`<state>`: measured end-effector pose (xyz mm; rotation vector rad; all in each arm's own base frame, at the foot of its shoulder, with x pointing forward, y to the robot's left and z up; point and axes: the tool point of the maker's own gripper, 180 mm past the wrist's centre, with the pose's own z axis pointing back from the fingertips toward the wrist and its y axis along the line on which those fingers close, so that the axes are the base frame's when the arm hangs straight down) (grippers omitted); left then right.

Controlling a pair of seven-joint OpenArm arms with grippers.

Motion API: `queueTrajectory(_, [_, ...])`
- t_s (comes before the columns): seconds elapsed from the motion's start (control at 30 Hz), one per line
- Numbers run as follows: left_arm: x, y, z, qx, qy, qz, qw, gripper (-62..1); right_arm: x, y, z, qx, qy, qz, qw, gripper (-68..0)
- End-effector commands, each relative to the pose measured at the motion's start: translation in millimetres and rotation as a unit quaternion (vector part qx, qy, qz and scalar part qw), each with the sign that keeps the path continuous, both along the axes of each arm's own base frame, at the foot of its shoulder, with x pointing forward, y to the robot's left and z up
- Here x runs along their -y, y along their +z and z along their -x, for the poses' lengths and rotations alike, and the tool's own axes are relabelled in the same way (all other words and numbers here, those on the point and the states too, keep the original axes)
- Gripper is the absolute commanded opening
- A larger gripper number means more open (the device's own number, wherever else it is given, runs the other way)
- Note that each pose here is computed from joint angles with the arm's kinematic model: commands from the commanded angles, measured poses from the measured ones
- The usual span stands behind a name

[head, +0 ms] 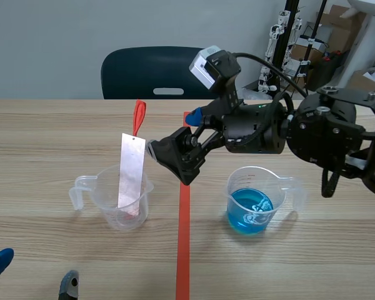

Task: Do the redox reaction experiment. lift the metal plate out of the left beaker

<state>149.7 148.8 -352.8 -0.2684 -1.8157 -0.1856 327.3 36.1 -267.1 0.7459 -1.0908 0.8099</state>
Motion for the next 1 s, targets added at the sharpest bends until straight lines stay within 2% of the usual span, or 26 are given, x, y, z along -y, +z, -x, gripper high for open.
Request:
queueTrajectory(0.0, [-4,9,3,0.022,0.0,0.0,0.9998,1.1,1,8,-0.8,0.008,-0.005,-0.02,0.9998,-3.7])
queueTrajectory(0.2, [-4,9,3,0.022,0.0,0.0,0.9998,1.1,8,2,3.5,0.019,-0.008,-0.017,0.9996,-3.7])
queueTrajectory(0.33, [-4,9,3,0.022,0.0,0.0,0.9998,1.1,8,6,1.7,0.029,-0.011,-0.024,0.9992,-3.7])
queueTrajectory(0.43, [-4,9,3,0.022,0.0,0.0,0.9998,1.1,8,10,-2.7,0.045,-0.02,-0.028,0.9984,-3.7])
queueTrajectory(0.5, [-4,9,3,0.022,0.0,0.0,0.9998,1.1,9,9,-8.9,0.054,-0.033,-0.021,0.9978,-3.7])
queueTrajectory(0.73, [-4,9,2,0.022,0.0,0.0,0.9998,1.1,4,-3,-26.1,0.047,-0.05,-0.013,0.9976,-3.7])
queueTrajectory(0.97, [-4,9,2,0.024,0.0,0.0,0.9997,1.1,-8,-2,-39.8,0.044,-0.052,-0.016,0.9975,-3.7])
